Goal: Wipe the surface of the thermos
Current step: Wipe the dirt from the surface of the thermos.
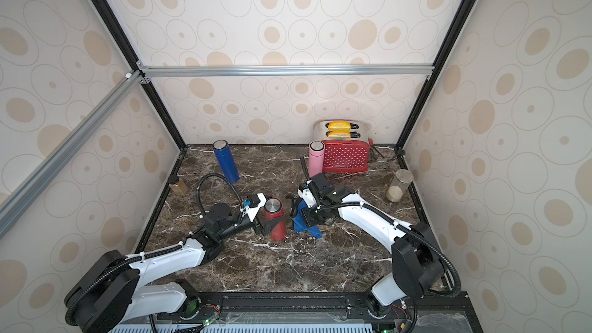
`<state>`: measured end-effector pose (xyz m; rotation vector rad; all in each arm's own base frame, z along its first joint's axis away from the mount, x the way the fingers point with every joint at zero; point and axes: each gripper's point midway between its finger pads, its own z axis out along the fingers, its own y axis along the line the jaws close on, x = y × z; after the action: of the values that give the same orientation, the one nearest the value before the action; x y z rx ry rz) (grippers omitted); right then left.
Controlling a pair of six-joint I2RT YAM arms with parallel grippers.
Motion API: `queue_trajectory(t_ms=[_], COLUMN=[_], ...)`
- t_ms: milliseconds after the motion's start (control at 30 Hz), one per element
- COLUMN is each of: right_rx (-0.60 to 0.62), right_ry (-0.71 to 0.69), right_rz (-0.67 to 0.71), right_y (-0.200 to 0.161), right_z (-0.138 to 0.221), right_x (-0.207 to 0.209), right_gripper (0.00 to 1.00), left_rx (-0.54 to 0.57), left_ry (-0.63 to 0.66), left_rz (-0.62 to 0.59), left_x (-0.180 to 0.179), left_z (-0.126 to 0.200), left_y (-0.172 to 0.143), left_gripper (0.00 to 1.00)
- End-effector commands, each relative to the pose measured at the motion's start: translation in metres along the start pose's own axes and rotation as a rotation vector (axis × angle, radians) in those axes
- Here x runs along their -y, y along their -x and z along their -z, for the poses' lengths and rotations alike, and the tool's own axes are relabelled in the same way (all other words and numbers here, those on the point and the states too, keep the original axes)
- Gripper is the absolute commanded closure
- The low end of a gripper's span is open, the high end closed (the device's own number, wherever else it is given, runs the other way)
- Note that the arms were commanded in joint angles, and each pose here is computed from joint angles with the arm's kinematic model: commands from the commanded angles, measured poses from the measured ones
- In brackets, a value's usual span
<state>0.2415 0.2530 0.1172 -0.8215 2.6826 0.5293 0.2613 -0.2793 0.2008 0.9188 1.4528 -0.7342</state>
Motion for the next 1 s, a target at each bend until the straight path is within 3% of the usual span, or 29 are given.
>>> queue_trajectory(t_ms=[0, 100, 267, 333, 433, 533, 733, 967], right_rx=[0.018, 0.024, 0.070, 0.093, 0.122, 0.174, 0.294, 0.259], right_ry=[-0.025, -0.027, 0.004, 0.010, 0.007, 0.015, 0.075, 0.104], right_rz=[-0.004, -0.005, 0.004, 0.028, 0.075, 0.109, 0.151, 0.182], right_y=[0.004, 0.004, 0.010, 0.014, 0.019, 0.029, 0.051, 0.061], right_z=[0.014, 0.018, 0.033, 0.042, 0.055, 0.072, 0.101, 0.088], right_x=[0.002, 0.002, -0.008, -0.016, -0.029, -0.045, -0.074, -0.094], right_gripper=[1.00, 1.00, 1.00, 1.00, 1.00, 1.00, 1.00, 1.00], left_rx=[0.039, 0.027, 0.020, 0.016, 0.011, 0.006, -0.011, -0.016], left_ry=[-0.050, -0.057, -0.056, -0.049, -0.040, -0.030, -0.050, -0.048], left_rz=[-0.007, -0.012, -0.013, -0.014, -0.011, -0.008, -0.004, -0.011], left_x=[0.006, 0.008, 0.007, 0.006, 0.004, 0.001, 0.002, 0.002], left_z=[-0.005, -0.005, -0.005, -0.006, -0.008, -0.011, -0.016, -0.017], left_y=[0.017, 0.014, 0.013, 0.011, 0.009, 0.007, 0.002, 0.000], left_gripper=[0.12, 0.16, 0.34, 0.44, 0.71, 0.83, 0.99, 1.00])
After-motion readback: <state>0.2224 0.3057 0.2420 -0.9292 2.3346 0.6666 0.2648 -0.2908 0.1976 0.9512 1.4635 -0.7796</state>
